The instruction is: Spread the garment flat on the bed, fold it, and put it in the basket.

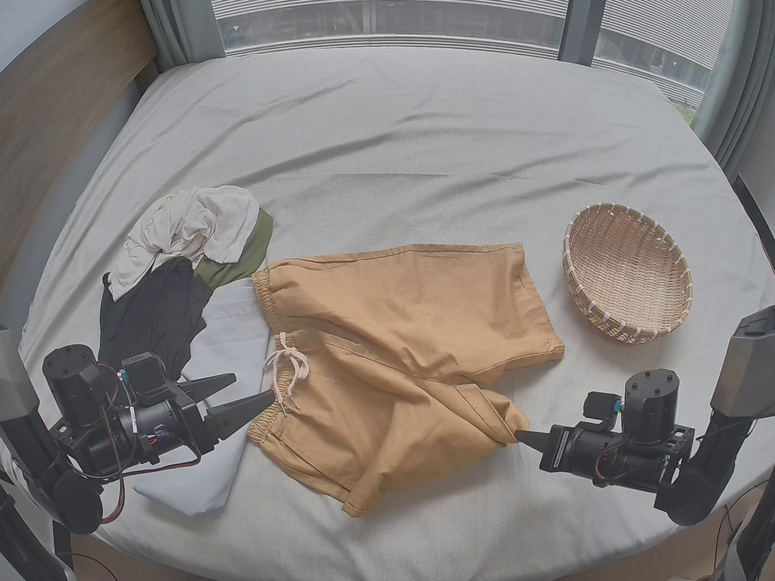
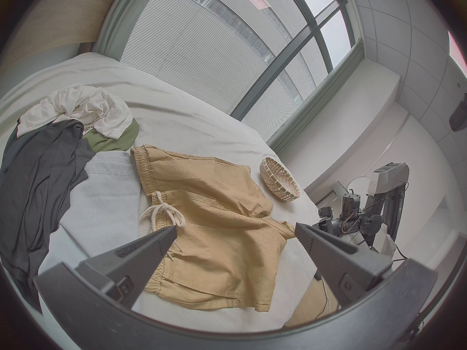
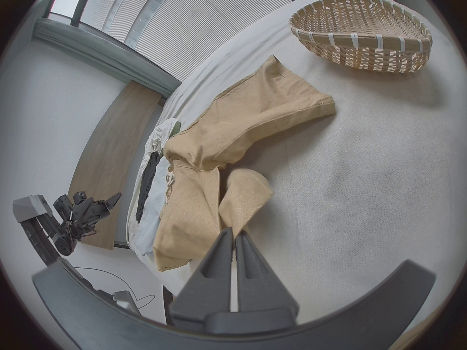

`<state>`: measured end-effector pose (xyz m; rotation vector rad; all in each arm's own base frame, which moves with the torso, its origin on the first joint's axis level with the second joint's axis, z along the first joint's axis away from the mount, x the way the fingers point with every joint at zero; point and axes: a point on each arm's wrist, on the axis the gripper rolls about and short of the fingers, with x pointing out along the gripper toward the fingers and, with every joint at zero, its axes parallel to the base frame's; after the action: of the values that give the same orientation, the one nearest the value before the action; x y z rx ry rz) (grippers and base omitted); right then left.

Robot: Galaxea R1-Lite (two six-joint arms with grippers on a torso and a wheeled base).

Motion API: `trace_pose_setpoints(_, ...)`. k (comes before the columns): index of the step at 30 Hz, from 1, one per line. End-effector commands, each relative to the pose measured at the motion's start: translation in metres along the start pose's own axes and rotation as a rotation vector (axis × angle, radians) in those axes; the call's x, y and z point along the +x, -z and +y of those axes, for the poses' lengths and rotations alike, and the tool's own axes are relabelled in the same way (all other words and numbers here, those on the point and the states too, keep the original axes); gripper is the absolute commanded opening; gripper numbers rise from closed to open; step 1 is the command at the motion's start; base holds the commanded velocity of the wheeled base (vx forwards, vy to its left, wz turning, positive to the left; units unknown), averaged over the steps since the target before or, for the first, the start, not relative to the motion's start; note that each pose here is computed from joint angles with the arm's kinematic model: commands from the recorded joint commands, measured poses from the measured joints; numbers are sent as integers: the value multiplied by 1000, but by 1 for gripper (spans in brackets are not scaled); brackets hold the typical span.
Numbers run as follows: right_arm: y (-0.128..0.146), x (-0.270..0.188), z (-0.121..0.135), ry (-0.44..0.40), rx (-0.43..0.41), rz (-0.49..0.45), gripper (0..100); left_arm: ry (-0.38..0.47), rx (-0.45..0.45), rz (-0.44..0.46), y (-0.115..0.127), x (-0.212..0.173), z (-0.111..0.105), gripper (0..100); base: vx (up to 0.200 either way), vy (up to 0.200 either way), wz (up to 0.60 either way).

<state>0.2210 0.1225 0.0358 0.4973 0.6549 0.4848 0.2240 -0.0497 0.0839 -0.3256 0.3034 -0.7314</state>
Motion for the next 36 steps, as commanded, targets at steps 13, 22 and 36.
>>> trace_pose_setpoints(13, 10, 5, -11, 72, 53, 71, 0, 1, 5, -8, -2, -1, -1, 100, 0, 0, 0)
trace_pose_setpoints(22, 4, 21, -11, 75, 69, 16, 100, 0, 4, -7, -1, -1, -1, 100, 0, 0, 0)
trace_pose_setpoints(36, -6, 33, -10, 80, 117, -34, 100, -1, -1, 4, 1, -3, -2, 100, 0, 0, 0)
